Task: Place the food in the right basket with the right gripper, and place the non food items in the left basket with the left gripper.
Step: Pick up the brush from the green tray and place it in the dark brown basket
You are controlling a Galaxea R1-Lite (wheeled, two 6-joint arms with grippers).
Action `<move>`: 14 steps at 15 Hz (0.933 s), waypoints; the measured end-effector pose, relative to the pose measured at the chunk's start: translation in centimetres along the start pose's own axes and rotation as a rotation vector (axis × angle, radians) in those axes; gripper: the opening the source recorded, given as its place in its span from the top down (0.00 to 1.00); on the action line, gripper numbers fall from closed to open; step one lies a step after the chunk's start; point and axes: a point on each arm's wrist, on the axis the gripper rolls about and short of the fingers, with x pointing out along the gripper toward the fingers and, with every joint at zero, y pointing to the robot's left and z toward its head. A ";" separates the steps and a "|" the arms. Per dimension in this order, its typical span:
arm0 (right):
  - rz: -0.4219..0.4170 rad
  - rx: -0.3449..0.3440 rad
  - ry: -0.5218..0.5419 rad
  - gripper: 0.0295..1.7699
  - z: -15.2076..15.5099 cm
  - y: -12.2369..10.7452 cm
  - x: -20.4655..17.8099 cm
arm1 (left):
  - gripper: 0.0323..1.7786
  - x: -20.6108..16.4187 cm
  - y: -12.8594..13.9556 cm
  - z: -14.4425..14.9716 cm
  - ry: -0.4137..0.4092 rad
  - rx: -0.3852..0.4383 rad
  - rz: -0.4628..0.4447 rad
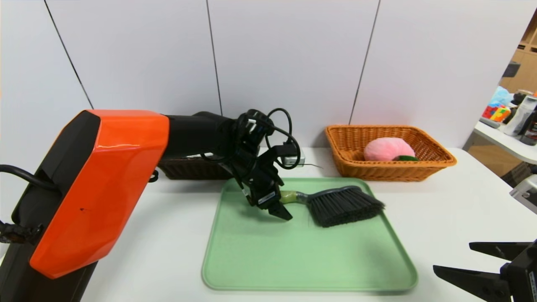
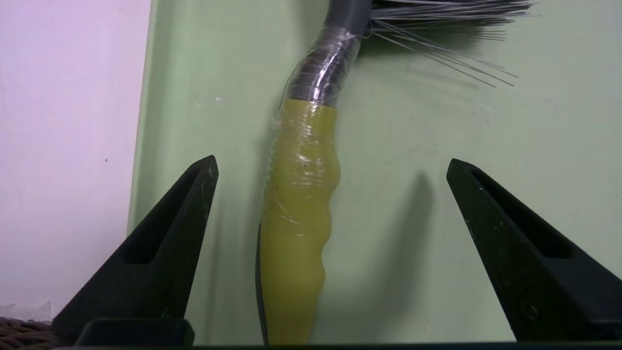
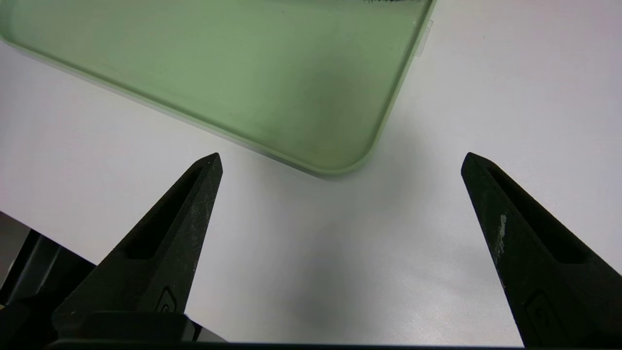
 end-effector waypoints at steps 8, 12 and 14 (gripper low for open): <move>0.001 -0.001 -0.002 0.04 -0.1 0.0 -0.1 | 0.05 0.0 0.6 -0.6 0.005 -0.046 0.008; 0.001 -0.001 -0.004 0.04 -0.1 0.0 -0.1 | 0.05 0.4 0.7 -0.8 0.010 -0.061 0.005; 0.001 -0.001 -0.006 0.04 -0.1 0.0 -0.2 | 0.05 0.4 0.7 -0.9 0.010 -0.064 0.005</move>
